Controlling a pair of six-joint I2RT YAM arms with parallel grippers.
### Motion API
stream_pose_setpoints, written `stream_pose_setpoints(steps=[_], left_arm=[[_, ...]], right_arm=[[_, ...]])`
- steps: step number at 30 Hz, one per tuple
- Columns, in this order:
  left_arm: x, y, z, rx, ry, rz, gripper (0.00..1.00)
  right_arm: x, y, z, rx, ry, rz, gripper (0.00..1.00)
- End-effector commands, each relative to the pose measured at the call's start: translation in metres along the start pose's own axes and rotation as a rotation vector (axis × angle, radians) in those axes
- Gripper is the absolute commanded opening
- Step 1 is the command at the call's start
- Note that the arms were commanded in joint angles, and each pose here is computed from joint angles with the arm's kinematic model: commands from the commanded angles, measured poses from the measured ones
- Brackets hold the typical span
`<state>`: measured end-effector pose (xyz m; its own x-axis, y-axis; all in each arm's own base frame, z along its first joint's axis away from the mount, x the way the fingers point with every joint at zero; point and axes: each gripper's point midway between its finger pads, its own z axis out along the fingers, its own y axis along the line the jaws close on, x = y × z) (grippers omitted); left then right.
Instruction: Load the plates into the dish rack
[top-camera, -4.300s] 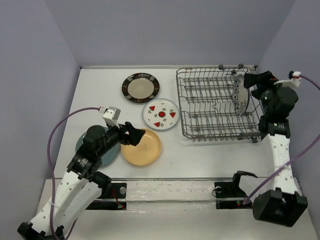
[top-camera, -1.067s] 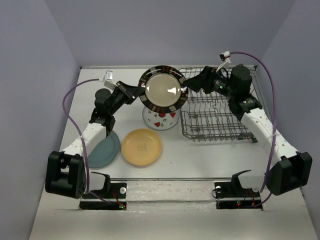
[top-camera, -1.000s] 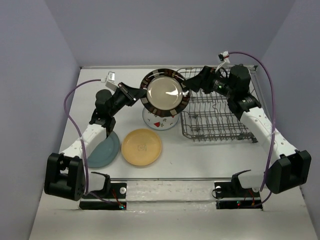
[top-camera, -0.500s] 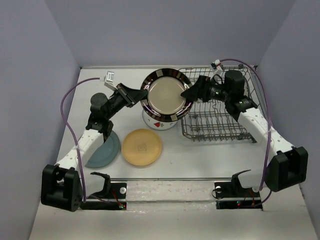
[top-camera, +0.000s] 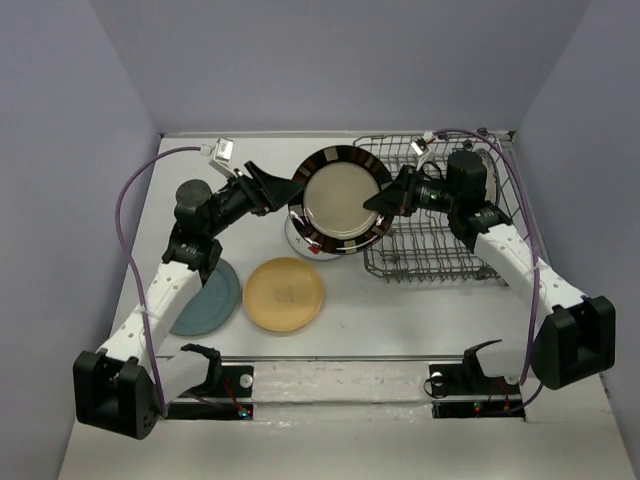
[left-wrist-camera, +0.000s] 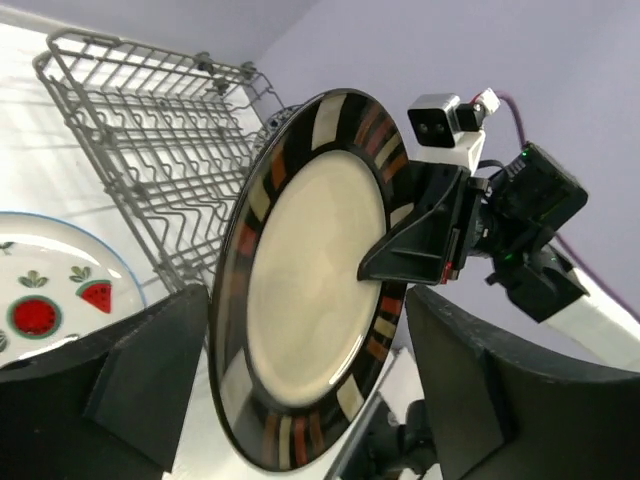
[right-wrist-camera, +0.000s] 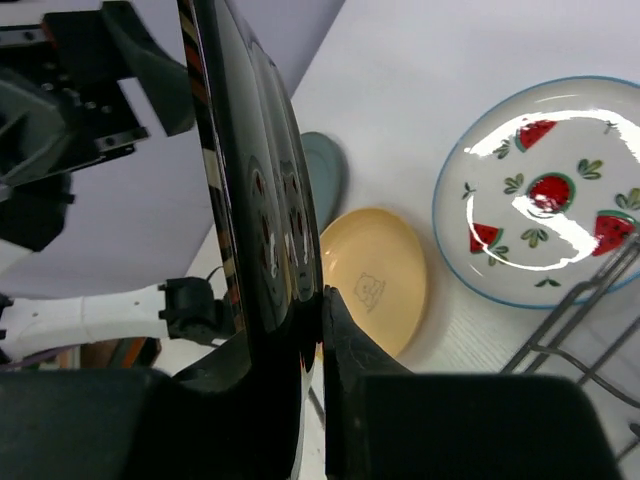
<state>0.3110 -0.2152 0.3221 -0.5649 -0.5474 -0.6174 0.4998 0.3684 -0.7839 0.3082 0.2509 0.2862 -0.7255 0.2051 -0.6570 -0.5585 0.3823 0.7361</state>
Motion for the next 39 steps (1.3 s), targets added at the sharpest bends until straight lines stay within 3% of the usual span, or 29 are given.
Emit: stream_pose_setpoints(steps=[1, 2, 5, 9, 11, 18, 31, 39], left_arm=[[-0.019, -0.025, -0.024, -0.058, -0.032, 0.258, 0.94], [-0.018, -0.018, -0.028, -0.096, -0.032, 0.288, 0.99], [-0.019, 0.004, -0.049, -0.224, -0.062, 0.398, 0.99], [-0.008, 0.026, -0.062, -0.325, -0.059, 0.479, 0.99], [-0.002, 0.022, -0.062, -0.31, -0.037, 0.492, 0.99], [0.011, -0.007, -0.063, -0.25, -0.022, 0.576, 0.99], [0.017, -0.025, -0.07, -0.222, -0.055, 0.619, 0.99], [0.018, -0.023, -0.069, -0.227, -0.048, 0.619, 0.99]], right_arm=[[-0.068, 0.027, -0.027, 0.097, -0.251, -0.2, 0.07], [-0.08, 0.021, -0.035, 0.152, -0.289, -0.224, 0.07], [-0.114, 0.004, -0.067, 0.405, -0.399, -0.311, 0.07], [-0.158, -0.036, -0.134, 0.861, -0.565, -0.387, 0.07], [-0.167, -0.053, -0.164, 1.06, -0.6, -0.422, 0.07], [-0.175, -0.092, -0.219, 1.481, -0.567, -0.501, 0.07], [-0.175, -0.164, -0.205, 1.53, -0.405, -0.51, 0.07], [-0.175, -0.178, -0.213, 1.564, -0.386, -0.504, 0.07]])
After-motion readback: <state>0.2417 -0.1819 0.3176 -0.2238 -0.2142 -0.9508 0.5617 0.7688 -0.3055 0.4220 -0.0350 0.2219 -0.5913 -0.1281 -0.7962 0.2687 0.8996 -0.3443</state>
